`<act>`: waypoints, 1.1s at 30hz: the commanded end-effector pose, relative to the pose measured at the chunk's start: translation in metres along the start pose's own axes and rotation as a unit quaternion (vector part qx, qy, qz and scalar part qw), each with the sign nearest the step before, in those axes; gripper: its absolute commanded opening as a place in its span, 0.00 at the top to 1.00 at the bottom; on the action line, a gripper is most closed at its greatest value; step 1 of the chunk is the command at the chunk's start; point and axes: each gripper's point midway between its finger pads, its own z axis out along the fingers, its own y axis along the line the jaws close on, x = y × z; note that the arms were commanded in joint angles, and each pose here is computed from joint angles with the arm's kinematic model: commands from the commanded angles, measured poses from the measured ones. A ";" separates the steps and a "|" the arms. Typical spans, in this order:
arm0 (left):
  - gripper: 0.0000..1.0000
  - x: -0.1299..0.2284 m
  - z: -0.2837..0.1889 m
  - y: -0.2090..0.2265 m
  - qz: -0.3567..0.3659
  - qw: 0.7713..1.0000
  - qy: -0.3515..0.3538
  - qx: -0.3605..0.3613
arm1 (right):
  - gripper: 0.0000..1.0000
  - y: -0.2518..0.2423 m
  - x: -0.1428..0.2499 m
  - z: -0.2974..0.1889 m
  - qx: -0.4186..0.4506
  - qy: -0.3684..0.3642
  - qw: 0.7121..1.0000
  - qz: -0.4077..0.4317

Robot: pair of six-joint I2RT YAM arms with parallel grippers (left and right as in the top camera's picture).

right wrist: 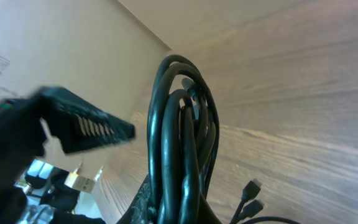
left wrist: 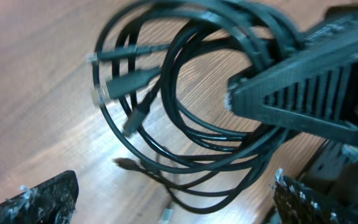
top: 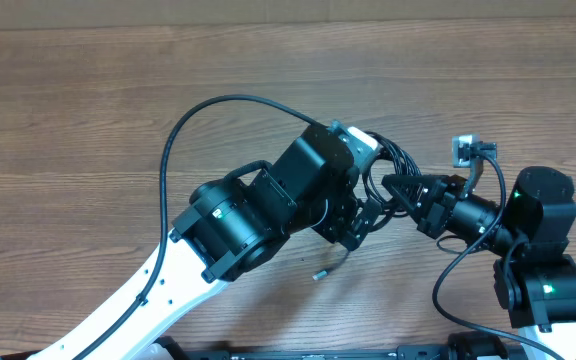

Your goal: Untangle cables

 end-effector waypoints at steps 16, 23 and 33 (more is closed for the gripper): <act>0.00 -0.008 -0.008 0.000 -0.301 0.954 -0.016 0.003 | 0.96 0.041 -0.024 -0.007 -0.084 -0.029 0.996 -0.014; 0.07 -0.010 -0.008 0.006 -0.337 0.941 -0.025 -0.010 | 0.96 0.050 -0.028 -0.008 -0.104 -0.029 0.994 0.014; 0.05 -0.016 -0.009 0.016 -0.360 0.931 -0.051 -0.032 | 0.96 0.057 -0.025 -0.010 -0.122 -0.014 0.991 0.048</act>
